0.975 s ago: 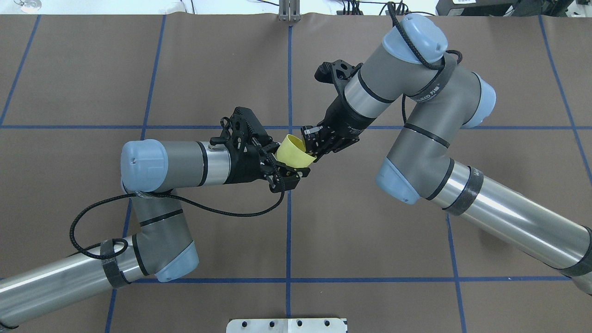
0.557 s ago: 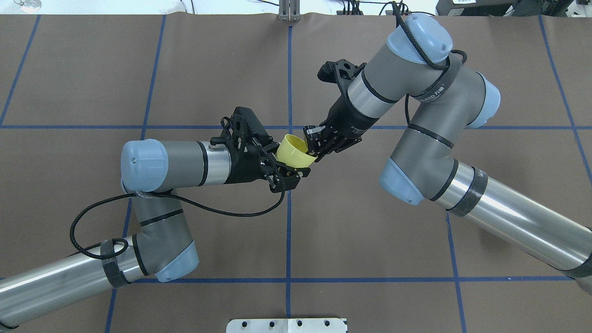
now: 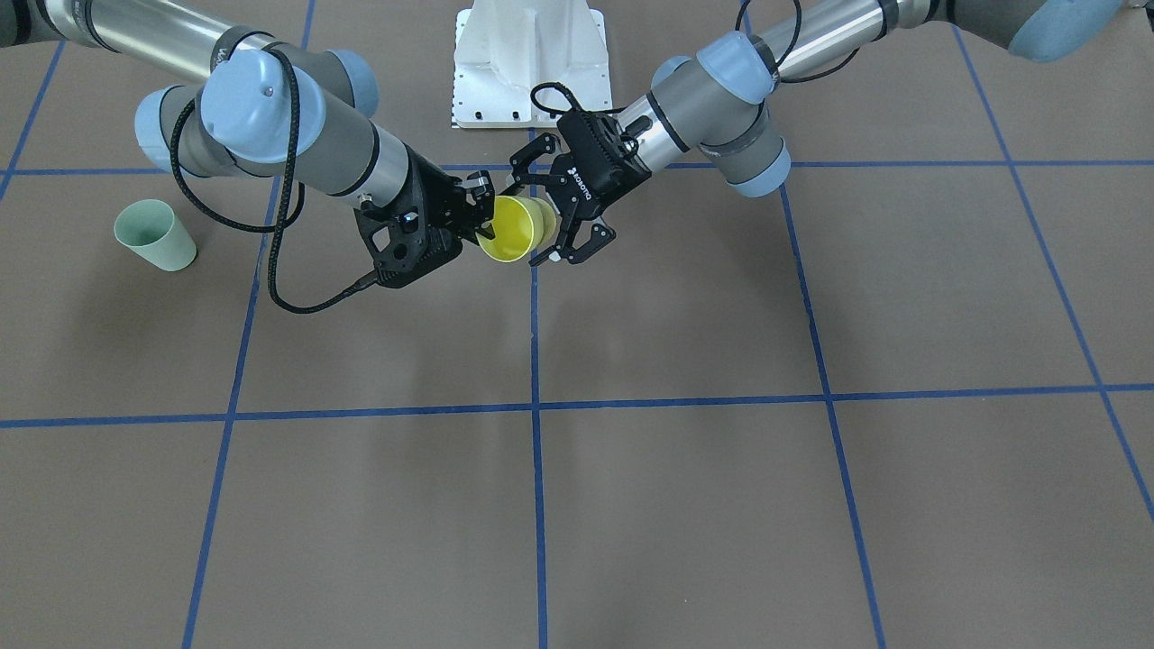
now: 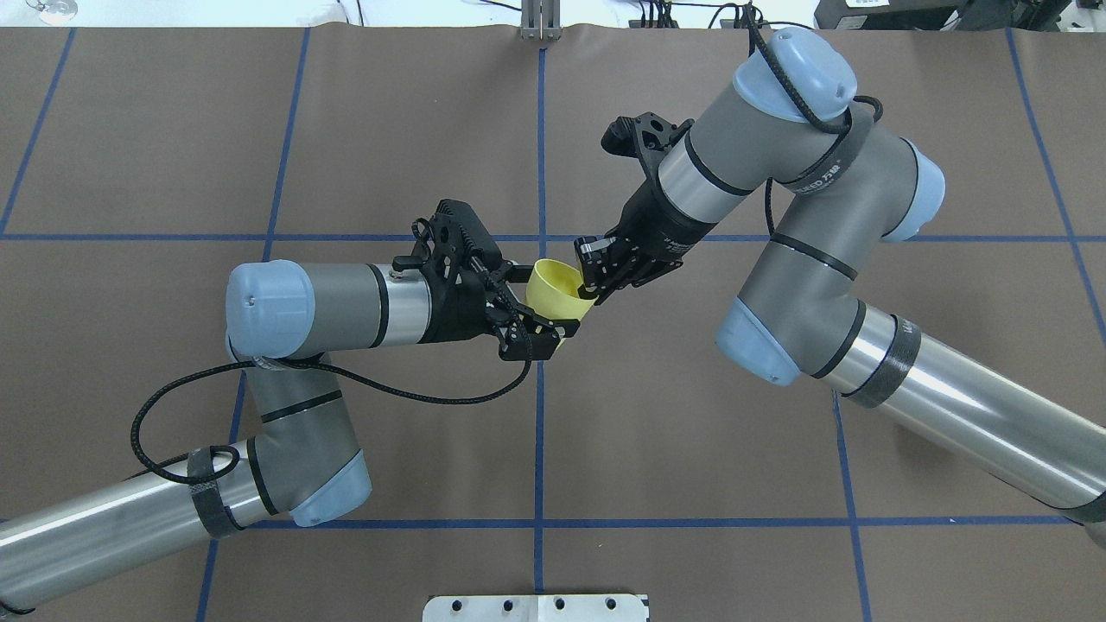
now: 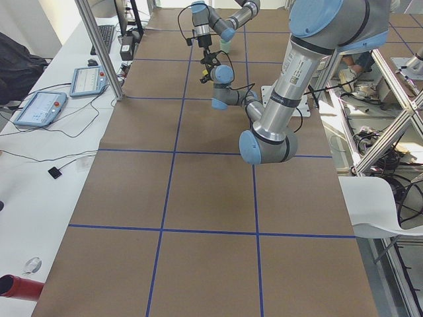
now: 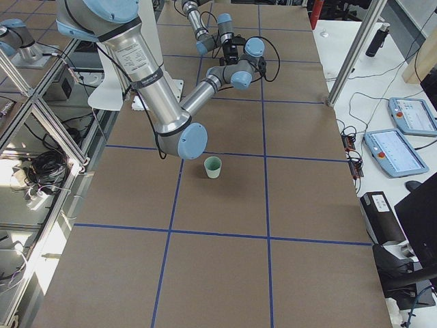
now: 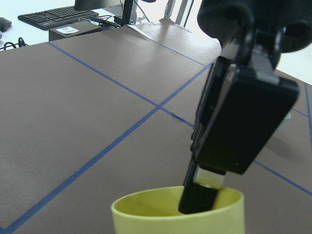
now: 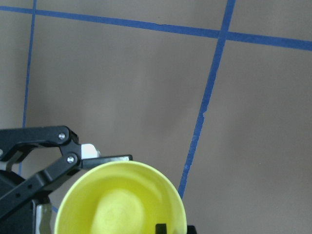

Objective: Transfer and stack yellow cup on green cup

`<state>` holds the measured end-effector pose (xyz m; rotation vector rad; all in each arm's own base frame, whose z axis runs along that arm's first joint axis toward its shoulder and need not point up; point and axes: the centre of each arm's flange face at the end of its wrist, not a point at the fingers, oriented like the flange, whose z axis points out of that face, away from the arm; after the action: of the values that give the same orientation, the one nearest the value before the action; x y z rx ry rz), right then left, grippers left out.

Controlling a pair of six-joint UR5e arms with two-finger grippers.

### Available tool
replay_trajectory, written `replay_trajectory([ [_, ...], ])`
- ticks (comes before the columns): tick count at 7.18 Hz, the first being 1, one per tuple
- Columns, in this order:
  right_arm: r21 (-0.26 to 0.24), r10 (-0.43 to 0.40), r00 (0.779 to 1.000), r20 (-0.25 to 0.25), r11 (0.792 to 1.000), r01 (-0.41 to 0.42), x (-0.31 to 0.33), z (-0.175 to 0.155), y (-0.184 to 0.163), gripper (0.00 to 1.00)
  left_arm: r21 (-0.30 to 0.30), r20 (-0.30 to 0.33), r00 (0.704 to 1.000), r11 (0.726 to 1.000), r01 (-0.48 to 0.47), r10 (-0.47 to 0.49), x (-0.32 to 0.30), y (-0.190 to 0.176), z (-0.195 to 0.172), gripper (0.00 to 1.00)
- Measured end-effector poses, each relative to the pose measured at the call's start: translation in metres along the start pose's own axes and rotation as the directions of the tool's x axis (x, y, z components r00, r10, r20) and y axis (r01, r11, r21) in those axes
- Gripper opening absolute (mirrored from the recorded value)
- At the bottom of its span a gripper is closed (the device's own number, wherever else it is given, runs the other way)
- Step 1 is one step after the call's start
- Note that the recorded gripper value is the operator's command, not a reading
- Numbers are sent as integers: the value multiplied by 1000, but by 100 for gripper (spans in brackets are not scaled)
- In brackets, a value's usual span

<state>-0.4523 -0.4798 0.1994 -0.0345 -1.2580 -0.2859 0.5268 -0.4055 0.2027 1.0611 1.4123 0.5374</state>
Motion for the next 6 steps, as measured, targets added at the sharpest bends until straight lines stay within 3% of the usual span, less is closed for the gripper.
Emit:
replay_trajectory([
  [6,21,71,997,-14,997,-71,11,-9,-7,0,-5,-4,1000,1000,9,-9,2,2,-1,100],
])
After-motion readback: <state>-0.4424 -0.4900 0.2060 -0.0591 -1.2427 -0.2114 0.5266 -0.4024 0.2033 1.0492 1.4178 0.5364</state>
